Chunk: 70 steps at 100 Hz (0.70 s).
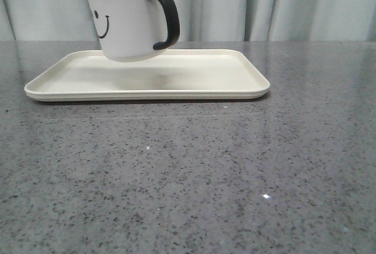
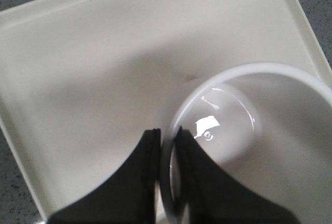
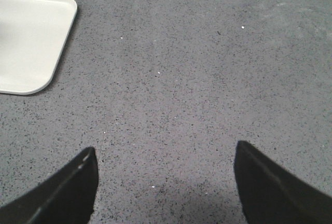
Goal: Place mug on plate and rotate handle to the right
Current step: 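Lower the mug onto the tray and open the left gripper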
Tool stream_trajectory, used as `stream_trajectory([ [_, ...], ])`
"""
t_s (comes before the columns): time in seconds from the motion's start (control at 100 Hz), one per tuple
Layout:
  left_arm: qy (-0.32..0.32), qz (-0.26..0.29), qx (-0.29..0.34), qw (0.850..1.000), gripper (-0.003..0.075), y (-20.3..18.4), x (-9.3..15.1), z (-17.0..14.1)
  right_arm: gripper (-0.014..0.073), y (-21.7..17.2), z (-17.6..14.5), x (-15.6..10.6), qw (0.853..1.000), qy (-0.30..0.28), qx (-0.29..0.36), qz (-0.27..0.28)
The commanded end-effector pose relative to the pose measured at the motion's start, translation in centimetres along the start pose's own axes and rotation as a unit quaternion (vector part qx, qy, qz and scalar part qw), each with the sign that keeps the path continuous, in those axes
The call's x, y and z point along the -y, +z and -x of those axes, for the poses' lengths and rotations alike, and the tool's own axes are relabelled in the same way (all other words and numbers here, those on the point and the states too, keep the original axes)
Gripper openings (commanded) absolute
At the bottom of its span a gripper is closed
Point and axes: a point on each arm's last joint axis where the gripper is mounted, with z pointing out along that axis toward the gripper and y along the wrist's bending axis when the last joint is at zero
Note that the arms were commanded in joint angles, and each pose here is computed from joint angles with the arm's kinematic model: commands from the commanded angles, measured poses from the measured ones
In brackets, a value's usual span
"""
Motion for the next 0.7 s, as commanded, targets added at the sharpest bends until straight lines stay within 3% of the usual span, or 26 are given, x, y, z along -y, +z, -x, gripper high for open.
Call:
stream_trajectory([
  [0.0,0.014,-0.017,0.049,0.999,-0.002,-2.1,1.5,0.9,0.0547,-0.3,1.3,0.1,0.999,-0.009,0.042,-0.007],
  [0.29,0.012,-0.005,0.02,1.0,-0.002,0.4,0.8,1.1,0.0547,-0.3,1.4,0.1,0.999,-0.009,0.048,-0.007],
  [0.69,0.01,-0.004,0.012,1.0,-0.002,1.1,0.6,1.2,0.0547,-0.3,1.4,0.1,0.999,-0.009,0.048,-0.007],
])
